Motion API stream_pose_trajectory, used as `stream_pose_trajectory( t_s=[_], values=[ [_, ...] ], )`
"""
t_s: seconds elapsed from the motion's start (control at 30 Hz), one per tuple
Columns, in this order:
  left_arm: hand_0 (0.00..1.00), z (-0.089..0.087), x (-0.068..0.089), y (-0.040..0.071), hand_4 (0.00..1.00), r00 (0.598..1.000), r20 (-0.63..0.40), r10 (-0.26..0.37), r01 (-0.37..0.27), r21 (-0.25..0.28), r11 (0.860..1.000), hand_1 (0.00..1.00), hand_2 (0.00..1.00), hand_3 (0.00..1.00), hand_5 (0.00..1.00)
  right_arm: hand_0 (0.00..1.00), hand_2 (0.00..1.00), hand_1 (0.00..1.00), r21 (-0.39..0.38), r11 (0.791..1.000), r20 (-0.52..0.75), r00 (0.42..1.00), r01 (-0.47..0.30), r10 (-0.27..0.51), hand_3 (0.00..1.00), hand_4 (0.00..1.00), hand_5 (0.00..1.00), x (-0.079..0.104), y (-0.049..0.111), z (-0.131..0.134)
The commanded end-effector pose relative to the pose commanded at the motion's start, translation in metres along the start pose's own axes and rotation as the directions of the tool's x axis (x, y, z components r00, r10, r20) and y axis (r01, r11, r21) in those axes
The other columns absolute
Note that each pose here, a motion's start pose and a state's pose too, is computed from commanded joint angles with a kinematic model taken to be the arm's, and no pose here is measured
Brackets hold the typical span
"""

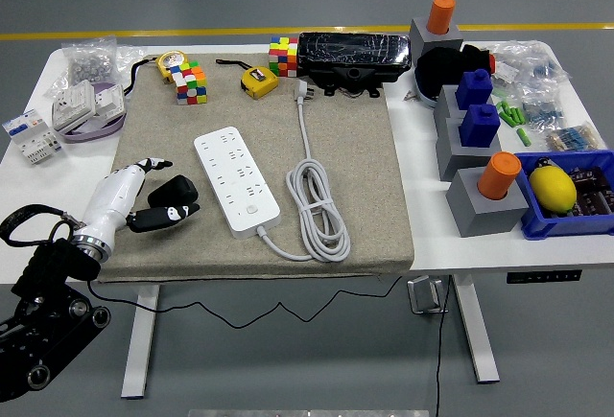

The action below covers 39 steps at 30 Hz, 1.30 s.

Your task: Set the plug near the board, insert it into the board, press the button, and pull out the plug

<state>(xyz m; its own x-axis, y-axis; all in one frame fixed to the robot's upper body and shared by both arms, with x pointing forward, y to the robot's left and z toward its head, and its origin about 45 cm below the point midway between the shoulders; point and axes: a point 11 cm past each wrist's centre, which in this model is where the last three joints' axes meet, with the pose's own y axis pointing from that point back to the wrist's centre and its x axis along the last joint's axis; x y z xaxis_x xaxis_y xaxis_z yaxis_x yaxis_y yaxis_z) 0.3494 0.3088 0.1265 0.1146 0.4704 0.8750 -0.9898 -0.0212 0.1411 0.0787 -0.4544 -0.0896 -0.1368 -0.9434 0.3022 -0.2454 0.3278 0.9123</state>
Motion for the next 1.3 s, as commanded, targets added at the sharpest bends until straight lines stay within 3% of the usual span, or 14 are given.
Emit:
stream_pose_trajectory(
  t_s=[0.23, 0.27, 0.43, 0.47, 0.63, 0.67, 0.83, 0.87, 0.93, 1.3],
  values=[
    [0.768, -0.005, -0.002, -0.004, 0.998, 1.000, 0.015, 0.007, -0.008, 0.042, 0.999, 0.710, 0.712, 0.717, 0.299, 0.652, 0.621, 0.644, 0.005, 1.000, -0.005, 1.000, -0.001, 0.001, 0.547, 0.978, 0.556, 0.001, 0.000, -0.002],
    [0.693, -0.006, -0.002, -0.005, 0.883, 1.000, 0.016, 0.009, -0.010, 0.045, 0.999, 0.588, 0.562, 0.557, 0.134, 0.651, 0.621, 0.644, 0.005, 1.000, -0.006, 1.000, -0.001, 0.001, 0.547, 0.979, 0.557, 0.001, 0.000, -0.002],
    [0.693, -0.009, -0.002, -0.007, 0.883, 1.000, 0.007, 0.007, -0.007, 0.069, 0.998, 0.588, 0.562, 0.557, 0.134, 0.651, 0.621, 0.644, 0.005, 1.000, -0.006, 1.000, -0.004, 0.004, 0.547, 0.979, 0.557, 0.002, 0.000, -0.002],
    [0.532, -0.010, -0.002, -0.008, 0.747, 1.000, 0.002, 0.009, -0.009, 0.070, 0.997, 0.464, 0.516, 0.547, 0.043, 0.648, 0.621, 0.644, 0.005, 1.000, -0.006, 1.000, -0.003, 0.003, 0.546, 0.979, 0.557, 0.002, 0.000, -0.002],
    [0.532, -0.008, -0.001, -0.007, 0.747, 0.999, -0.019, 0.028, -0.027, 0.064, 0.998, 0.464, 0.516, 0.547, 0.043, 0.648, 0.621, 0.644, 0.005, 1.000, -0.010, 1.000, -0.009, 0.009, 0.546, 0.979, 0.557, 0.005, 0.000, -0.002],
    [0.444, -0.007, -0.001, -0.006, 0.682, 0.999, -0.028, 0.032, -0.030, 0.063, 0.998, 0.386, 0.446, 0.528, 0.002, 0.649, 0.620, 0.644, 0.006, 1.000, -0.011, 1.000, -0.010, 0.010, 0.547, 0.979, 0.557, 0.006, 0.000, -0.002],
    [0.444, -0.001, -0.002, -0.004, 0.682, 0.999, -0.037, 0.031, -0.030, 0.048, 0.998, 0.386, 0.446, 0.528, 0.002, 0.649, 0.620, 0.644, 0.005, 1.000, -0.010, 1.000, -0.012, 0.012, 0.547, 0.979, 0.557, 0.007, 0.001, -0.001],
    [0.415, 0.000, -0.002, -0.004, 0.693, 0.999, -0.041, 0.034, -0.032, 0.042, 0.999, 0.352, 0.387, 0.514, 0.002, 0.654, 0.620, 0.644, 0.005, 1.000, -0.010, 1.000, -0.011, 0.011, 0.547, 0.979, 0.557, 0.006, 0.000, -0.001],
    [0.415, 0.005, 0.001, -0.005, 0.693, 0.998, -0.053, 0.043, -0.041, 0.023, 0.999, 0.352, 0.387, 0.514, 0.002, 0.654, 0.620, 0.644, 0.004, 1.000, -0.010, 1.000, -0.010, 0.010, 0.547, 0.979, 0.557, 0.005, 0.000, 0.000],
    [0.422, 0.029, 0.009, -0.017, 0.664, 0.992, -0.112, 0.060, -0.063, -0.023, 0.998, 0.360, 0.390, 0.516, 0.002, 0.649, 0.620, 0.644, 0.008, 1.000, -0.008, 1.000, -0.011, 0.011, 0.547, 0.978, 0.556, 0.006, 0.000, -0.002]
  ],
)
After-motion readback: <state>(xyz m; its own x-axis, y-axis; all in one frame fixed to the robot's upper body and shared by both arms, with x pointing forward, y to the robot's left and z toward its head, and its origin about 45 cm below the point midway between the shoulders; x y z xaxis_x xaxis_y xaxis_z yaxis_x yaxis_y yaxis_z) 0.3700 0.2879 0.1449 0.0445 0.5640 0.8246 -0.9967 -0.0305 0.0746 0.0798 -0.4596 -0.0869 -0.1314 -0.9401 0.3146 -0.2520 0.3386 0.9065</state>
